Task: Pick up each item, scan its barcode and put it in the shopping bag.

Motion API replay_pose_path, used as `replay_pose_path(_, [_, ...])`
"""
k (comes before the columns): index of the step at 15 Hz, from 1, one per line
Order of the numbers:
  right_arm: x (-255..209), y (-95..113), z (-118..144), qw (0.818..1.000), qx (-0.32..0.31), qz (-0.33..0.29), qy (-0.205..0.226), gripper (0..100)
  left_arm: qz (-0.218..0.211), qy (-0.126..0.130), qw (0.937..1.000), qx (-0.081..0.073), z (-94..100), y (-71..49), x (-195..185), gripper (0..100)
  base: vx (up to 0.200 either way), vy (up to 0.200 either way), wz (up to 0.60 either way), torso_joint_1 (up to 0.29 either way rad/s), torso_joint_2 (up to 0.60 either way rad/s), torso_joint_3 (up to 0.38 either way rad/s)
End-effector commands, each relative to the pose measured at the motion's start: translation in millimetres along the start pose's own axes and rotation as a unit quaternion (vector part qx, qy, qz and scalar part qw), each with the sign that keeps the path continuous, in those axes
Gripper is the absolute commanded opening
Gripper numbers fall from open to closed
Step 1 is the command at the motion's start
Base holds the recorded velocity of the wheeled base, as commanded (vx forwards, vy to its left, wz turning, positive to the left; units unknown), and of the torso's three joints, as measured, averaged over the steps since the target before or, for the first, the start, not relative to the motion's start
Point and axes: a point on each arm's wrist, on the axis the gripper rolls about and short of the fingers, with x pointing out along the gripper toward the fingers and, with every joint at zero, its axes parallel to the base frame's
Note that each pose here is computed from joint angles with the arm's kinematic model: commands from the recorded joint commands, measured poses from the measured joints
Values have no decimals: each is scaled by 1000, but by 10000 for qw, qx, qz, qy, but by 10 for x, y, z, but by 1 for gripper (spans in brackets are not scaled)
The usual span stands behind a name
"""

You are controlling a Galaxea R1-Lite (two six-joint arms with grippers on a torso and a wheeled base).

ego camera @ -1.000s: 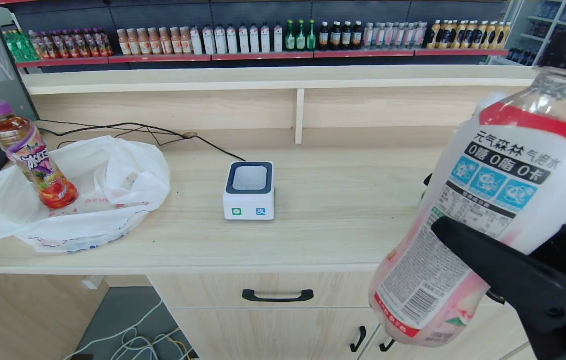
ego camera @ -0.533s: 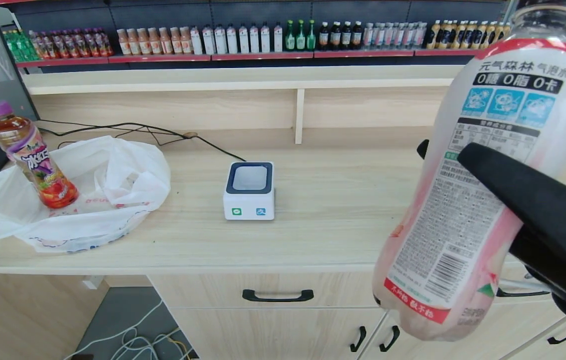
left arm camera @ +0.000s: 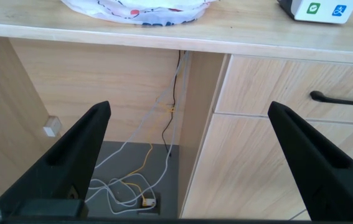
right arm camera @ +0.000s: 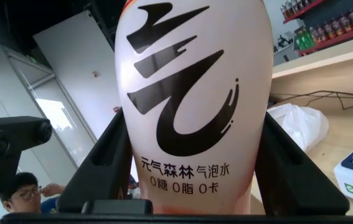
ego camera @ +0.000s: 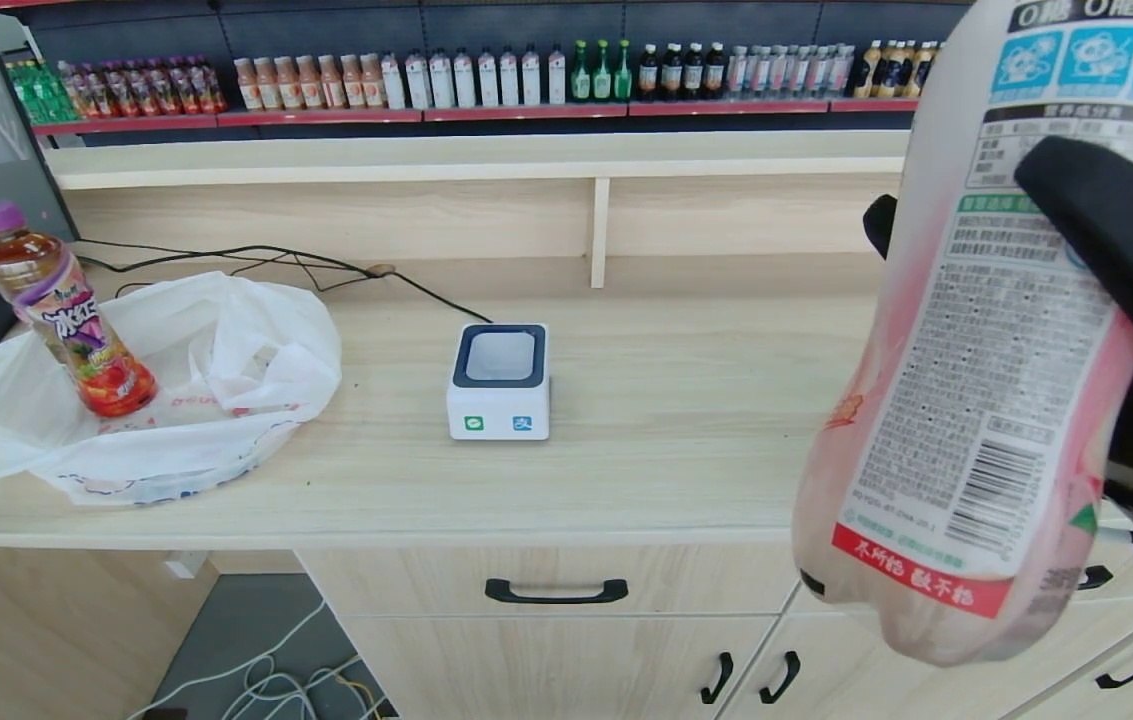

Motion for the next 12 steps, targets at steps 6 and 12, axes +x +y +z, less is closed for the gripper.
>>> replay_pose_path(6, [24,-16,-47,10000,39,1,72,0,0,-2,10000,-2,0,0,0,100,0,0,0,0,0,0])
replay_pose_path(12, [16,-11,-55,10000,21,4,90,0,0,-2,10000,-2,0,0,0,100,0,0,0,0,0,0])
